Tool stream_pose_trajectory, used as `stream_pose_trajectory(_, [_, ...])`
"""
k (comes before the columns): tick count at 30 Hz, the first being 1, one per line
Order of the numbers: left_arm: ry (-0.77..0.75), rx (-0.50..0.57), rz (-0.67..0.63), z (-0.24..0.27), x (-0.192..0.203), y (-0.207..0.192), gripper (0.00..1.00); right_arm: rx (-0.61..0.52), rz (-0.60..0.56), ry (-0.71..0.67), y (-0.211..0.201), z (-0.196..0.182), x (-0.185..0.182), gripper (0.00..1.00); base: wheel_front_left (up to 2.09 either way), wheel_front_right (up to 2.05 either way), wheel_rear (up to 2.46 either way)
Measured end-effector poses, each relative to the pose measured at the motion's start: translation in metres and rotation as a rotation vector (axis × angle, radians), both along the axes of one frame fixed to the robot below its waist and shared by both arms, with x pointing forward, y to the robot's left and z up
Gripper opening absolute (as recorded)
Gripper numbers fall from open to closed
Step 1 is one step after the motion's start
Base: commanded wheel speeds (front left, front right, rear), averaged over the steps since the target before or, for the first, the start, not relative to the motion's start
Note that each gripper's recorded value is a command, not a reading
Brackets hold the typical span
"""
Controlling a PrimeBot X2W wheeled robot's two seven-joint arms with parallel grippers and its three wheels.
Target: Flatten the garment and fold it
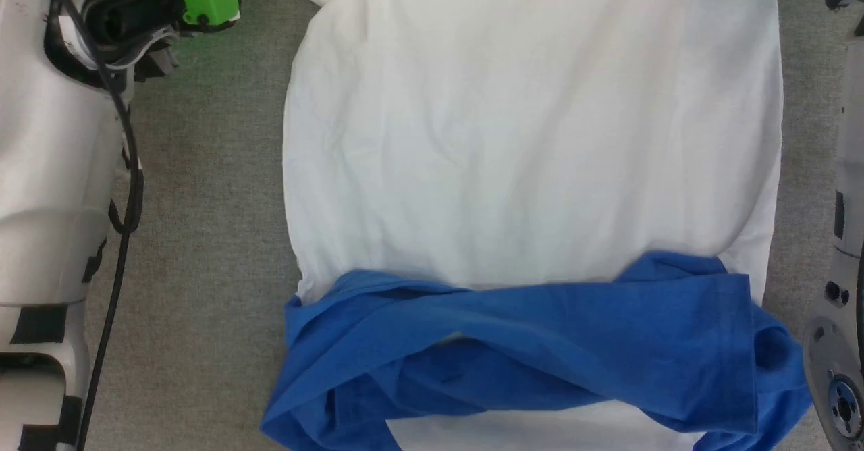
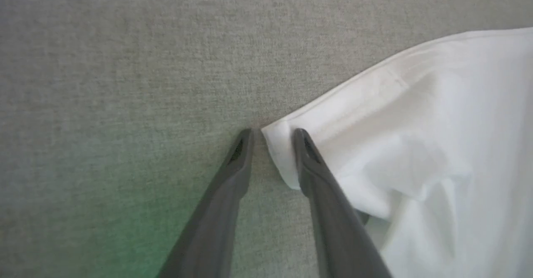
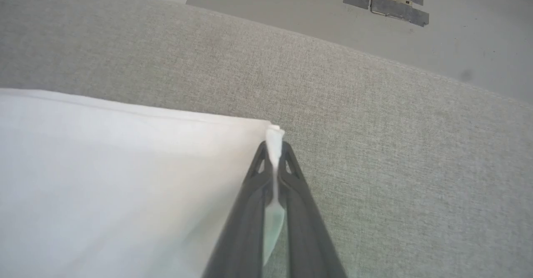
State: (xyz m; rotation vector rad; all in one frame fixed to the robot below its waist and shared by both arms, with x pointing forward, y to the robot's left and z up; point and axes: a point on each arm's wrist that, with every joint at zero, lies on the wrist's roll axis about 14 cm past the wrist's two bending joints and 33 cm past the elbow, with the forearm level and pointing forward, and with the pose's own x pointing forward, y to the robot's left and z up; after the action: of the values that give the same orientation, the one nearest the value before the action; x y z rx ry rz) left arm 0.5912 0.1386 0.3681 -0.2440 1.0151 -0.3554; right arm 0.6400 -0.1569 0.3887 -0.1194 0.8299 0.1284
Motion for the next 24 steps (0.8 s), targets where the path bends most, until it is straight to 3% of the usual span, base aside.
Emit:
stream_pose_trajectory(7, [-0.085,-0.096,-0.004,0.016,0.003,-0.015,0.00,0.002,0.006,-0.024,0.002,0.005,0.002,0.00,0.00,0.00,0.00])
stream_pose_trajectory(12, [-0.252,-0.144,0.058,0.048,0.022,-0.009,0.00,0.007,0.010,-0.078,0.003,0.020,0.006,0.00,0.00,0.00,0.00])
stream_pose_trajectory(16, [-0.466,-0.100,0.123,0.086,0.045,0.010,0.00,0.011,0.008,-0.141,0.002,0.040,0.009,0.00,0.00,0.00,0.00])
stream_pose_trajectory(24, [-0.738,-0.019,0.176,0.146,0.083,0.019,0.00,0.000,0.001,-0.305,-0.006,0.103,0.033,0.00,0.00,0.00,0.00])
